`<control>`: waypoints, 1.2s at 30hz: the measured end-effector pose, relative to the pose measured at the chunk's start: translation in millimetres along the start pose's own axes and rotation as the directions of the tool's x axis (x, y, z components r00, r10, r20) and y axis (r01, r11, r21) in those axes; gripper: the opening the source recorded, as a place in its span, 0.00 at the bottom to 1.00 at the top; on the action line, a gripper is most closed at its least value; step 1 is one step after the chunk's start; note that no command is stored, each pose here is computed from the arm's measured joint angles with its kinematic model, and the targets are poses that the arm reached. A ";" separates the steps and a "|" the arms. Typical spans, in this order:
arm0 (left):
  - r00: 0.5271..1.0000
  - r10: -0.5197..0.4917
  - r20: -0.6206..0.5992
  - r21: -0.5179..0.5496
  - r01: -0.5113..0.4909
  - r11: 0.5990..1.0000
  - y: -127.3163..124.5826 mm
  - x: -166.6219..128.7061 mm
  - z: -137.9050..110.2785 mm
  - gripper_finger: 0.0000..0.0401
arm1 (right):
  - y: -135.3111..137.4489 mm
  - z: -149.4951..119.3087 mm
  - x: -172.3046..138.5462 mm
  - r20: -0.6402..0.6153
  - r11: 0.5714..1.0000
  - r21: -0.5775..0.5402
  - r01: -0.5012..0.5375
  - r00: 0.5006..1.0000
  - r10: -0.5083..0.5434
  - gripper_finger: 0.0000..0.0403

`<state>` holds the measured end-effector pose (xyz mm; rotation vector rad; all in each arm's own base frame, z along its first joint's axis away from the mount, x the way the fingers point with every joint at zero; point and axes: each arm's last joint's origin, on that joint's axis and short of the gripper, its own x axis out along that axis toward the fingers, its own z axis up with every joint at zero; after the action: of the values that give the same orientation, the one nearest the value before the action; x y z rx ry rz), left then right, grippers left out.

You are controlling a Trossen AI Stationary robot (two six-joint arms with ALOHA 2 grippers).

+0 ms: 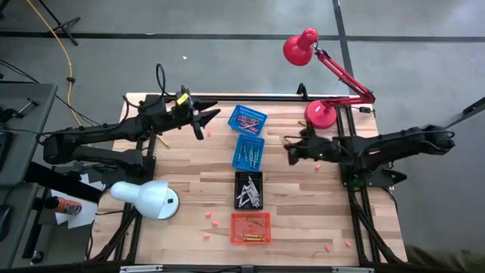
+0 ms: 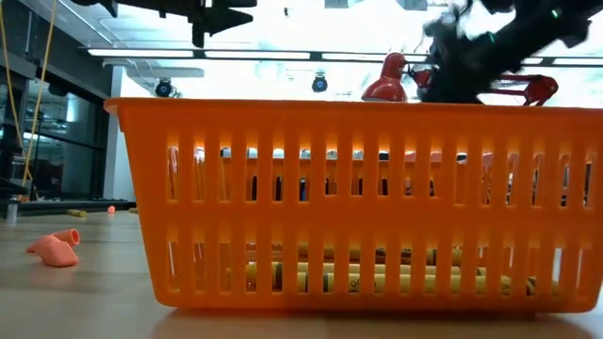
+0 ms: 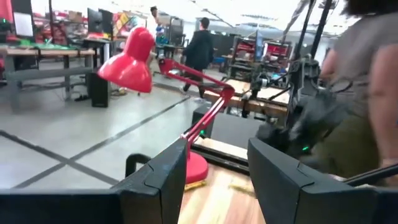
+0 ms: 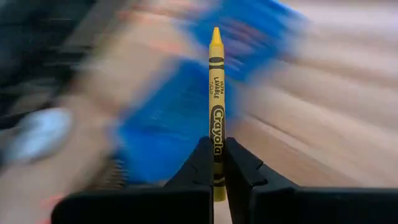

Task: Sort crayons
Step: Put the yellow crayon into the orange bin

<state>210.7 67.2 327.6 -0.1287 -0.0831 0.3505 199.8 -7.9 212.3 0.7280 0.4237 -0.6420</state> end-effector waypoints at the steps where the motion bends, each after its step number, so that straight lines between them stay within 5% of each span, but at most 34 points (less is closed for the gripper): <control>1: 1.000 0.002 -0.007 -0.006 -0.002 1.000 0.1 -0.1 -0.6 0.40 | 9.3 4.3 0.5 0.034 0.994 -0.061 -0.095 0.995 0.097 0.00; 6: 0.999 0.008 -0.039 -0.039 -0.009 0.999 0.6 0.0 -3.9 0.40 | 44.3 30.4 2.9 0.205 0.899 -0.310 -0.308 0.902 0.379 0.00; 16: 0.999 -0.048 -0.014 -0.045 0.048 0.998 -6.1 -0.3 -1.5 0.40 | 96.8 92.9 -3.2 0.269 0.760 -0.567 -0.318 0.801 0.536 0.00; 23: 0.989 -0.148 -0.026 -0.048 0.146 0.988 -16.4 -1.3 -2.9 0.40 | 96.4 104.1 -4.1 0.255 0.738 -0.587 -0.334 0.789 0.560 0.00; 36: 0.988 -0.154 -0.027 -0.012 0.153 0.988 -18.4 -1.5 -3.3 0.40 | 95.3 100.7 -1.8 0.186 0.723 -0.566 -0.396 0.793 0.581 0.00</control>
<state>215.8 49.1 326.8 -0.1356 -0.0666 0.1945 275.9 -25.5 326.8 0.1861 0.0328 -0.1144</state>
